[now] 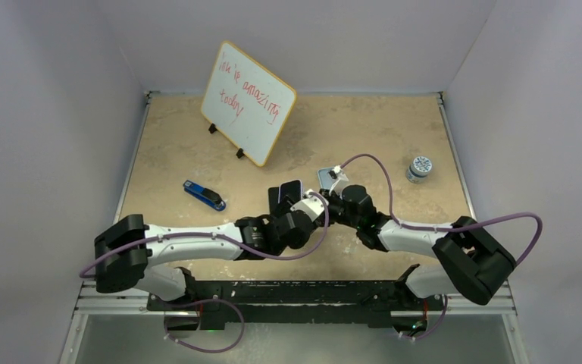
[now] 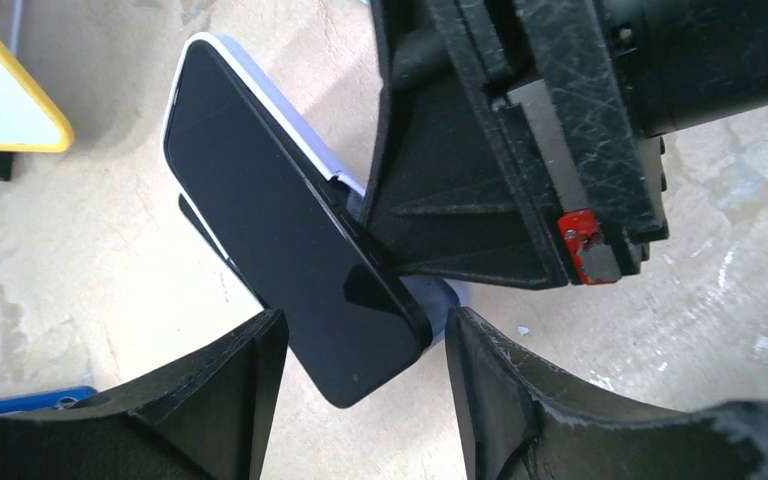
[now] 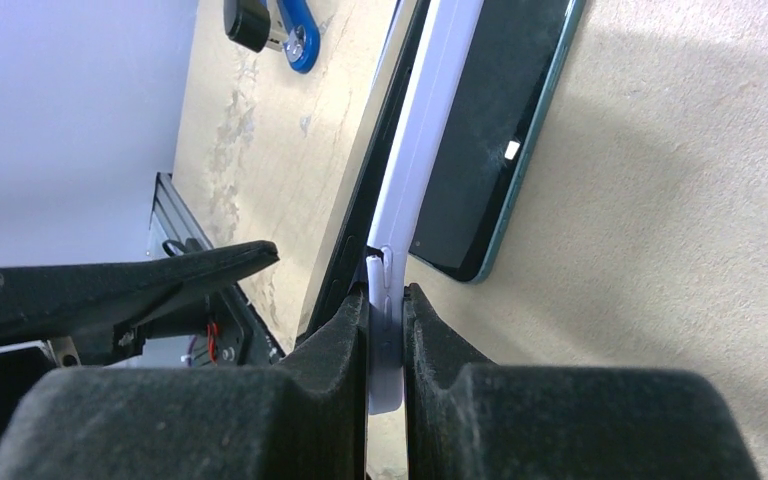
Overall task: Take the phone out of the phone case
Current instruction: Remove the phone from the phone case.
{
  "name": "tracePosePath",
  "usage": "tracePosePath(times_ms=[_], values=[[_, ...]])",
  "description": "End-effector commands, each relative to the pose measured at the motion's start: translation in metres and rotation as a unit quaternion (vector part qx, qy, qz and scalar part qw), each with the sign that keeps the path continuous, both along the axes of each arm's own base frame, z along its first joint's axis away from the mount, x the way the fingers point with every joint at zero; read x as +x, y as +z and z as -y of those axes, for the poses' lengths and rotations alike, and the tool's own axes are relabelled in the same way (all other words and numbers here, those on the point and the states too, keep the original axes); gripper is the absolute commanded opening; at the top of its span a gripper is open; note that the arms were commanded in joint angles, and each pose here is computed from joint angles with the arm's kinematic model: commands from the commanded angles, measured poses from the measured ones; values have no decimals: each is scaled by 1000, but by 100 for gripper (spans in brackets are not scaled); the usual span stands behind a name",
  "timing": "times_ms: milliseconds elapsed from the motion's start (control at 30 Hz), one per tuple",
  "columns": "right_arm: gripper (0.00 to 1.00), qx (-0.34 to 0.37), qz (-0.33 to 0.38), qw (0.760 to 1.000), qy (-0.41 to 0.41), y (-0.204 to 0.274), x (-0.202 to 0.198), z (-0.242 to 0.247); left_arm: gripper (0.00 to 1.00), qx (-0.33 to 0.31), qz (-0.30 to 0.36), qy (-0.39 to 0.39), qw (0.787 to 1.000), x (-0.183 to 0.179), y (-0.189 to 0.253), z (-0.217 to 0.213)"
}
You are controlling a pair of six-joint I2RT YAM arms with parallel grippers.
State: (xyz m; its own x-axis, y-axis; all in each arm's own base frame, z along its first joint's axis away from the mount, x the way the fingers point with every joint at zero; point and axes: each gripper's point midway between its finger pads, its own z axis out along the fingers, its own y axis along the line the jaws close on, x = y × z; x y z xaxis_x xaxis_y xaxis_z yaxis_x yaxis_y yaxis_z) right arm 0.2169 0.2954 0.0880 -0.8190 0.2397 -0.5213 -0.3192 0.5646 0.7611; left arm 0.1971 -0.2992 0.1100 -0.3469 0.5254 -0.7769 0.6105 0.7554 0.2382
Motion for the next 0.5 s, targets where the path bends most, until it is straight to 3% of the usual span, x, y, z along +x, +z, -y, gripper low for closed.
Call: tracePosePath(times_ms=[0,467], values=[[0,51,35,998,5,41,12,-17,60,15,52,17,998,10,18,10],[0,55,30,998,13,43,10,-19,46,81,100,79,988,22,15,-10]])
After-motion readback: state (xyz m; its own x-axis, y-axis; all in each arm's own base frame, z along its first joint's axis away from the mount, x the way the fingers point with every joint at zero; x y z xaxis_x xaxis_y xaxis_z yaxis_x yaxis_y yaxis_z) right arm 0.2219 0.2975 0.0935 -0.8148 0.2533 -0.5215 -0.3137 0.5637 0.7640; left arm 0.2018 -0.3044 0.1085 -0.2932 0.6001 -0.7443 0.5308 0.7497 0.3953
